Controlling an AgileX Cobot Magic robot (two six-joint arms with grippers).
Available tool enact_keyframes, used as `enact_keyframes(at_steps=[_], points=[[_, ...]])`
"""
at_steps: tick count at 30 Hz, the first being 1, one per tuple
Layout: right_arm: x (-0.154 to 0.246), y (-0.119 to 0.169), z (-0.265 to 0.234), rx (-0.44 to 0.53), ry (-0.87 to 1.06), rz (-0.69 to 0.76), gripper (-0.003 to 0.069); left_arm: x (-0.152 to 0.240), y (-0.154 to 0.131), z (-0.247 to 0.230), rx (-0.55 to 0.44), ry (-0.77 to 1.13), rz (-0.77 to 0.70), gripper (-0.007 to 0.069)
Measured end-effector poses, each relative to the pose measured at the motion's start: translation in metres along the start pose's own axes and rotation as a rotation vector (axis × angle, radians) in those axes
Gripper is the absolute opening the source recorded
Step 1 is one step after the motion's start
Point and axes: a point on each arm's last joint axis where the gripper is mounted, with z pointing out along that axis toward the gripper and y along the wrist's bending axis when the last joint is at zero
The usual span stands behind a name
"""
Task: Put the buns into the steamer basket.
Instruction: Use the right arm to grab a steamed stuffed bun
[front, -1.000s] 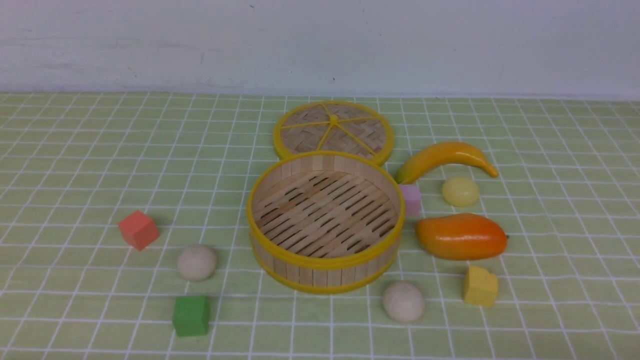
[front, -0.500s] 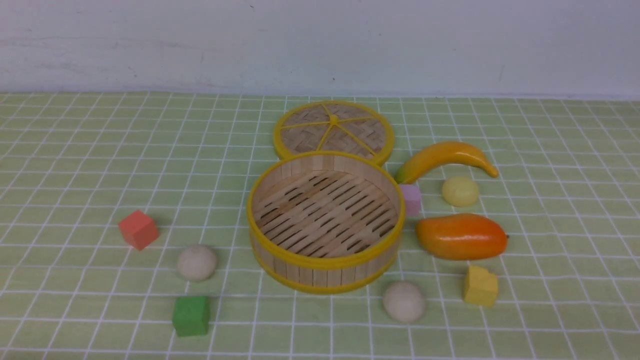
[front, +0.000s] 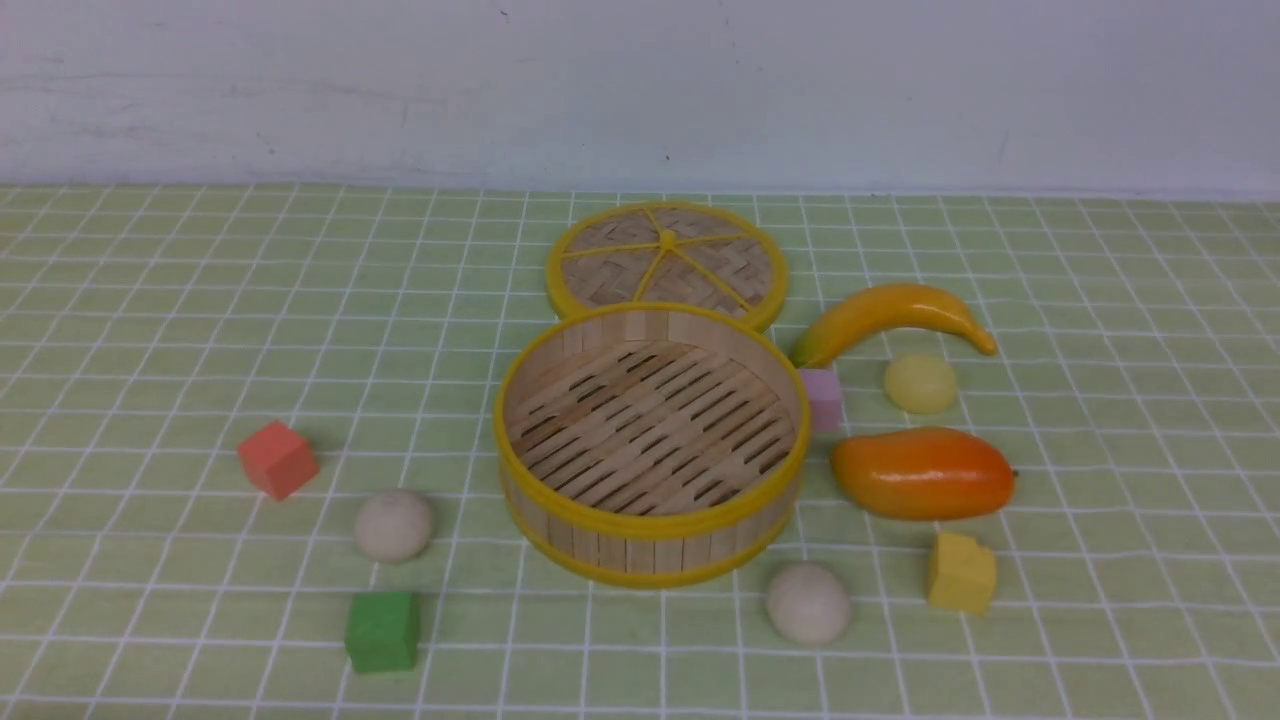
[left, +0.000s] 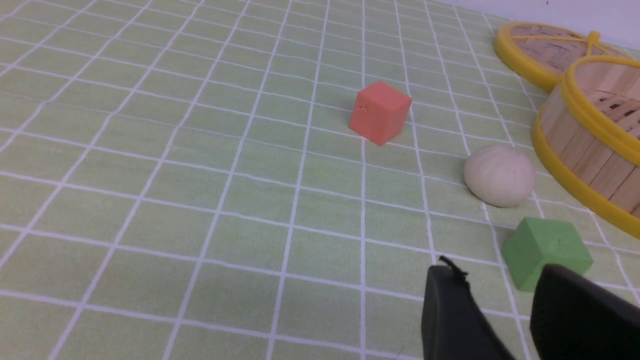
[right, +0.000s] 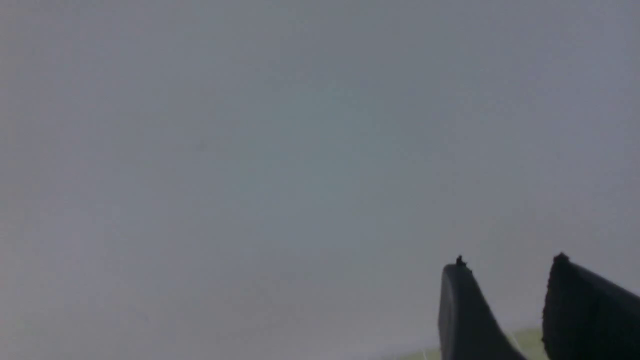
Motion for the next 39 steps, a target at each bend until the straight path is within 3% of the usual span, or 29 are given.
enact_keyframes(at_steps=[4, 15, 22, 29, 39], points=[[0.034, -0.012, 0.036, 0.08, 0.224, -0.025, 0.0241, 0.0, 0.0, 0.0, 0.0, 0.0, -0.001, 0.0238], [0.104, -0.032, 0.103, 0.188, 0.572, -0.026, 0.0241, 0.0, 0.0, 0.0, 0.0, 0.0, -0.001, 0.0238], [0.121, -0.002, 0.162, 0.16, 0.823, -0.107, 0.0241, 0.0, 0.0, 0.0, 0.001, -0.003, -0.001, 0.0238], [0.155, 0.026, 0.222, 0.126, 0.951, -0.102, 0.0241, 0.0, 0.0, 0.0, 0.002, -0.003, -0.002, 0.0238], [0.233, 0.02, 0.272, 0.146, 1.052, -0.078, 0.0241, 0.0, 0.0, 0.0, 0.002, -0.003, -0.003, 0.0238]])
